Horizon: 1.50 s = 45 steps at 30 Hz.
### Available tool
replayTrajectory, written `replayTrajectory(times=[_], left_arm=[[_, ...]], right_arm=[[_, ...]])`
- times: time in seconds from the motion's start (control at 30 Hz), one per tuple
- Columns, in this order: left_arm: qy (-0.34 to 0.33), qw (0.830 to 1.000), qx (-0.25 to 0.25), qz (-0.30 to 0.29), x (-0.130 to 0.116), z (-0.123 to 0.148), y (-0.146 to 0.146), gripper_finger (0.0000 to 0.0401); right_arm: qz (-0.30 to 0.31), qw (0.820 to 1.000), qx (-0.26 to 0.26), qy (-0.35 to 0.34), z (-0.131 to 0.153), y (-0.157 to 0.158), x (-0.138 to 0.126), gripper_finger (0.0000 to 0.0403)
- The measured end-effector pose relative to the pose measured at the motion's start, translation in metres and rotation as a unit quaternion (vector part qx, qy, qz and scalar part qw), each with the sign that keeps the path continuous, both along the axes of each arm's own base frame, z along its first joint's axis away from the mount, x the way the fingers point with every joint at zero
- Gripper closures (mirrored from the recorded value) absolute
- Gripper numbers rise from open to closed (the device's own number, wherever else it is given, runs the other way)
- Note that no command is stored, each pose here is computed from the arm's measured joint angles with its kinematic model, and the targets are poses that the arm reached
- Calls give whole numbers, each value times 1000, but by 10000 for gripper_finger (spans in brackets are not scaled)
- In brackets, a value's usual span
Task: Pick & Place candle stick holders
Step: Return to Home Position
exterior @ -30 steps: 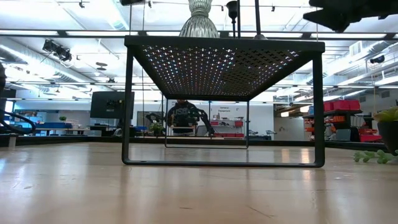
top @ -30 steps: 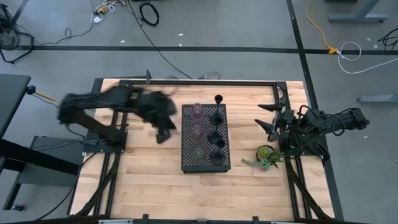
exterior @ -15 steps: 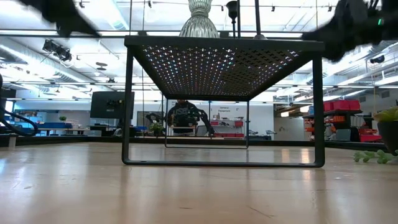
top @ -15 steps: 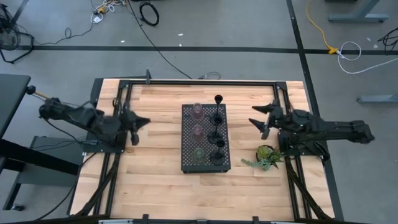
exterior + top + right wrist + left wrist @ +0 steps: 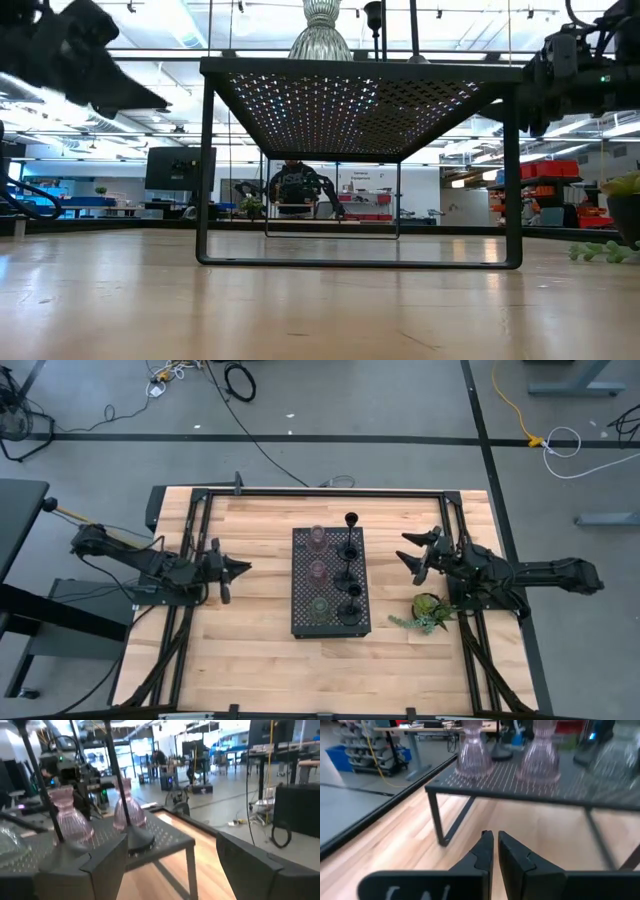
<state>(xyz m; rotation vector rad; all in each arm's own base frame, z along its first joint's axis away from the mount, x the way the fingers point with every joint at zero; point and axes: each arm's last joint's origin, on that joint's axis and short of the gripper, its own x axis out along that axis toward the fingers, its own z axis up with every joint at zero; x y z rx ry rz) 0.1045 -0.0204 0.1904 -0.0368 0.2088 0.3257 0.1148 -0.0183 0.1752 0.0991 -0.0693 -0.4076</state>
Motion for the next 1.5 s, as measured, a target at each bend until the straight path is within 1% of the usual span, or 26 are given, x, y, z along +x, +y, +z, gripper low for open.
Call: replayTrajectory(times=[0.07,0.13,0.2,0.33,0.5,1.2,1.37,1.5], left_arm=[[13,1000,26,3,0,-9,0,373],[20,999,41,8,1,-17,1,373],[30,998,45,12,0,-24,1,373],[37,999,31,15,0,-37,1,373],[35,999,15,11,0,-37,0,373],[35,999,16,6,0,-38,0,373],[-4,1000,1,6,-4,-31,2,373],[-41,999,-13,12,-8,-25,5,373]], right_arm=[[1,1000,-1,19,-3,0,0,104],[1,1000,0,25,-4,0,0,104],[1,1000,0,27,-5,0,0,104],[2,1000,2,29,-5,0,0,104],[2,1000,2,28,-5,0,0,104],[2,1000,0,30,-5,0,0,104],[2,1000,-1,13,-2,0,-2,104],[2,1000,-4,-27,5,1,-8,104]])
